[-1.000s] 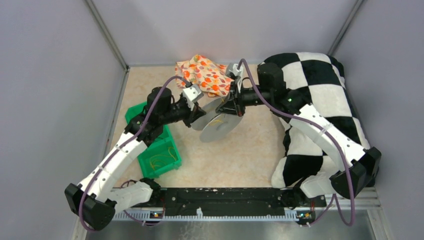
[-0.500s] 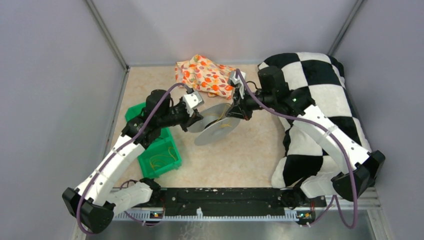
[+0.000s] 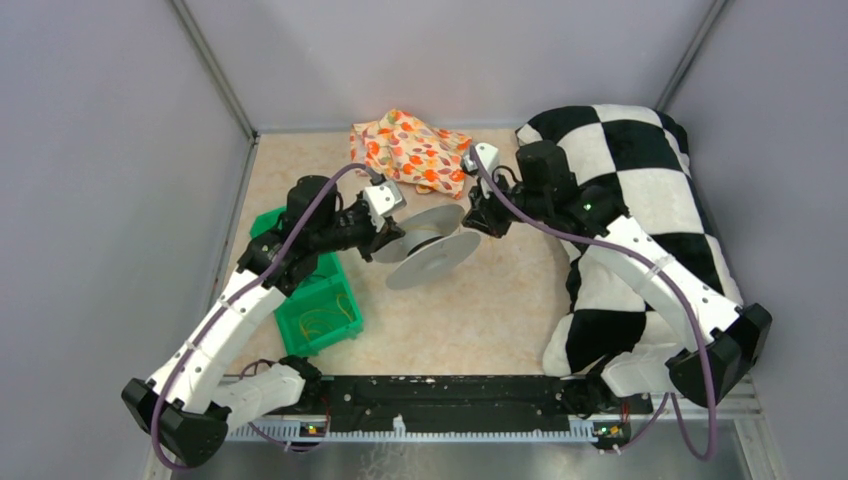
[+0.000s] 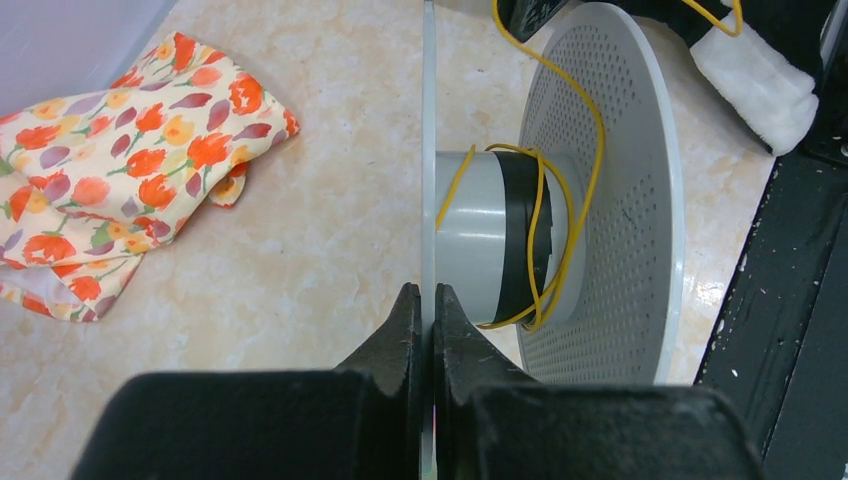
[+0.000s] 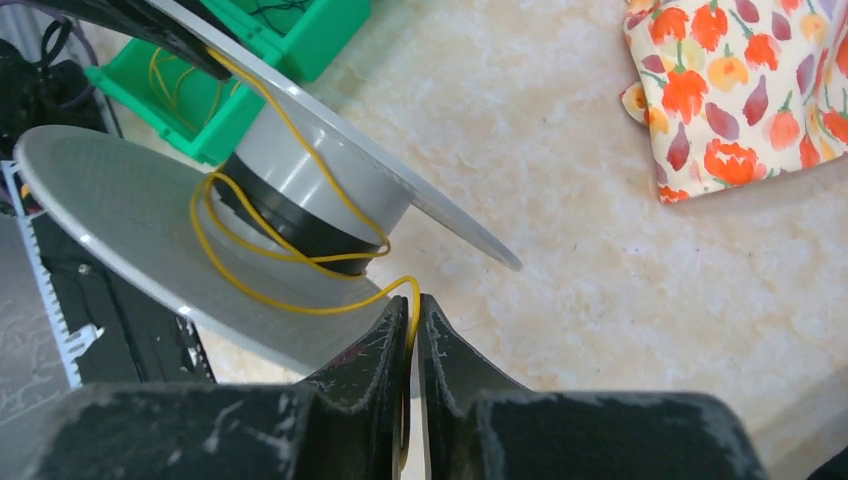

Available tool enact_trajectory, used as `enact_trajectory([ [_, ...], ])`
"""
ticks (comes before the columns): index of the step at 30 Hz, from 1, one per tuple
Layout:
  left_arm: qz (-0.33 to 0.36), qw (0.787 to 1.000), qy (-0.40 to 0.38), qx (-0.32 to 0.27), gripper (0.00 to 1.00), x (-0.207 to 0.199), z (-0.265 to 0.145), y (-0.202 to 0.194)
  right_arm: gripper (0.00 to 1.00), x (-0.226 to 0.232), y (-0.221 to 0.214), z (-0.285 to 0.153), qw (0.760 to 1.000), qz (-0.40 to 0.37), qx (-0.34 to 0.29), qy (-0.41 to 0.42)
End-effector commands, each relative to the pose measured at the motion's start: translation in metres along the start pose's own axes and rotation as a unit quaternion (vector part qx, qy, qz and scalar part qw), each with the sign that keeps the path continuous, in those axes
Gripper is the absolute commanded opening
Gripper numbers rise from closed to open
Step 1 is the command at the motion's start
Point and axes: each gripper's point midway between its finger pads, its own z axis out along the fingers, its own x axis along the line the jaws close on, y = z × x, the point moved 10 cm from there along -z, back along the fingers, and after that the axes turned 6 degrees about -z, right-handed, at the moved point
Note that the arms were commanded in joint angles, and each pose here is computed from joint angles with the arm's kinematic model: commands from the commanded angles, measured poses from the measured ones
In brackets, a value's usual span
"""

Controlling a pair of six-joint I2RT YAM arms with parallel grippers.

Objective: Wrap the cables

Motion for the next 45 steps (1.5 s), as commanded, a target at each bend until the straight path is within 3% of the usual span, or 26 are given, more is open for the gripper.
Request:
enact_trajectory([
  [1, 0.048, 0.996, -0.006, -0.079, 0.00, -0.003, -0.015, 0.038, 0.09, -0.007, 0.001, -0.004, 0.999, 0.001, -0.018, -0.047],
  [8, 0.054, 0.995, -0.011, -0.081, 0.00, -0.006, -0.022, 0.042, 0.26, -0.013, -0.013, 0.001, 0.996, 0.011, 0.004, -0.086],
  [14, 0.056, 0.995, -0.003, -0.078, 0.00, -0.006, -0.025, 0.042, 0.33, -0.026, -0.029, 0.004, 0.992, 0.049, 0.029, -0.115],
  [21, 0.058, 0.994, 0.002, -0.090, 0.00, -0.009, -0.032, 0.046, 0.56, -0.042, -0.047, 0.004, 0.979, 0.122, 0.058, -0.149],
  [28, 0.059, 0.993, 0.000, -0.103, 0.00, -0.010, -0.033, 0.048, 0.59, -0.054, -0.072, 0.006, 0.958, 0.208, 0.086, -0.178],
  [41, 0.022, 0.992, -0.011, -0.123, 0.00, -0.007, -0.025, 0.064, 0.61, -0.051, -0.094, 0.025, 0.948, 0.276, 0.059, -0.147],
  [45, 0.004, 0.989, -0.030, -0.145, 0.00, -0.010, -0.024, 0.072, 0.62, -0.046, -0.100, 0.033, 0.944, 0.300, 0.024, -0.133],
])
